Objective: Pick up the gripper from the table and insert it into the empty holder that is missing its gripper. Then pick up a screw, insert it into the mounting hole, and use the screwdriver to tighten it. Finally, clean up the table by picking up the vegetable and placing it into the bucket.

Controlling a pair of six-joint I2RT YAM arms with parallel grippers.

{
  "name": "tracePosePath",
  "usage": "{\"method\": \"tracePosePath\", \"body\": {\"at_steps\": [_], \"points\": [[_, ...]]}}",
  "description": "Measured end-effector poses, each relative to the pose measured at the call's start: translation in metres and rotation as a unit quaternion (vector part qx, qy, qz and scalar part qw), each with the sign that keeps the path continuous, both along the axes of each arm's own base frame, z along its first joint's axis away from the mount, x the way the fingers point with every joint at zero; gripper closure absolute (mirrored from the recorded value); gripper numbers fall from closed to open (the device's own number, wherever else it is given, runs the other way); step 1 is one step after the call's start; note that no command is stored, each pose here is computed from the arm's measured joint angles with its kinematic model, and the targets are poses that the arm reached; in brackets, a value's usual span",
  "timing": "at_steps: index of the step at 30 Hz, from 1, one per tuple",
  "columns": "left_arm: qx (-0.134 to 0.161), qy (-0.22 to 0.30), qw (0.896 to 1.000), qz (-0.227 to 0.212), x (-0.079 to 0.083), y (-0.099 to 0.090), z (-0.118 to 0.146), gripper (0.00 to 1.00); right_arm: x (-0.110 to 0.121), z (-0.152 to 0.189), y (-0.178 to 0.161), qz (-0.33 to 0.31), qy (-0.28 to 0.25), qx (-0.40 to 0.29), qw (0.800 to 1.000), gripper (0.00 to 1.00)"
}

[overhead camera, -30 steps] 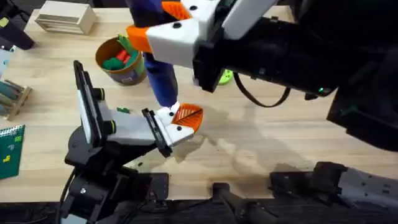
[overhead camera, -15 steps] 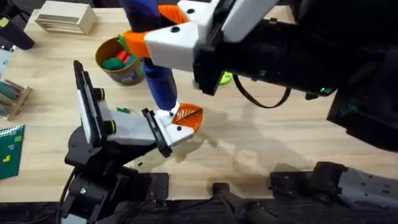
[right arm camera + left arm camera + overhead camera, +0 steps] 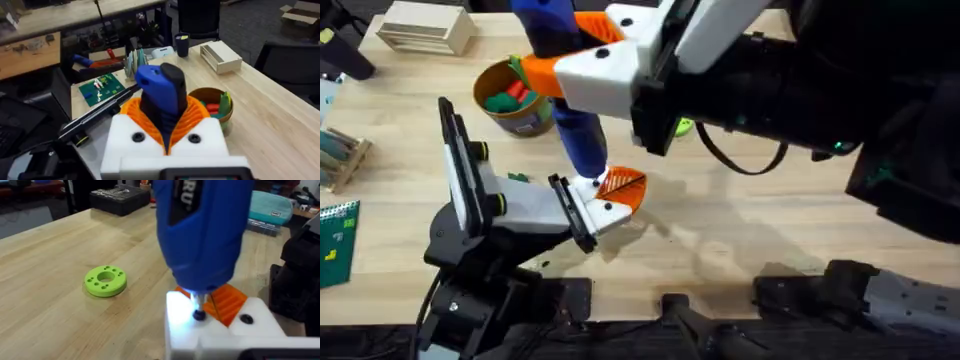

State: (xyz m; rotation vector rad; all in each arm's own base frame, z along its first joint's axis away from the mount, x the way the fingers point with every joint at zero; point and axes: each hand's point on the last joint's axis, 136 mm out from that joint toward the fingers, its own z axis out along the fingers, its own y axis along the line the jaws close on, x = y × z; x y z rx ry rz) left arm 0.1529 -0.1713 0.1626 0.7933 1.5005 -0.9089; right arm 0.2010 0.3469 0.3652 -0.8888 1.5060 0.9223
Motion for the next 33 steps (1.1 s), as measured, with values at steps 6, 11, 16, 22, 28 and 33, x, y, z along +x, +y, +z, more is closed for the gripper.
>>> {"method": "tracePosePath", "body": {"at_steps": [6, 11, 16, 22, 28, 33], "points": [[0.000, 0.000, 1.000, 0.000, 0.000, 0.000, 0.000, 0.994, 0.000, -0.003, 0.000, 0.000, 0.001, -0.006, 1.000, 0.972], [0.000, 0.000, 1.000, 0.000, 0.000, 0.000, 0.000, 0.994, 0.000, -0.003, 0.000, 0.000, 0.001, -0.007, 1.000, 0.972], [0.000, 0.000, 1.000, 0.000, 0.000, 0.000, 0.000, 0.994, 0.000, -0.003, 0.000, 0.000, 0.001, -0.007, 1.000, 0.972], [0.000, 0.000, 1.000, 0.000, 0.000, 0.000, 0.000, 0.994, 0.000, -0.004, 0.000, 0.000, 0.001, -0.008, 1.000, 0.972], [0.000, 0.000, 1.000, 0.000, 0.000, 0.000, 0.000, 0.994, 0.000, -0.003, 0.000, 0.001, 0.000, -0.007, 1.000, 0.972], [0.000, 0.000, 1.000, 0.000, 0.000, 0.000, 0.000, 0.994, 0.001, 0.024, 0.001, 0.001, -0.036, 0.038, 0.999, 0.972]]}}
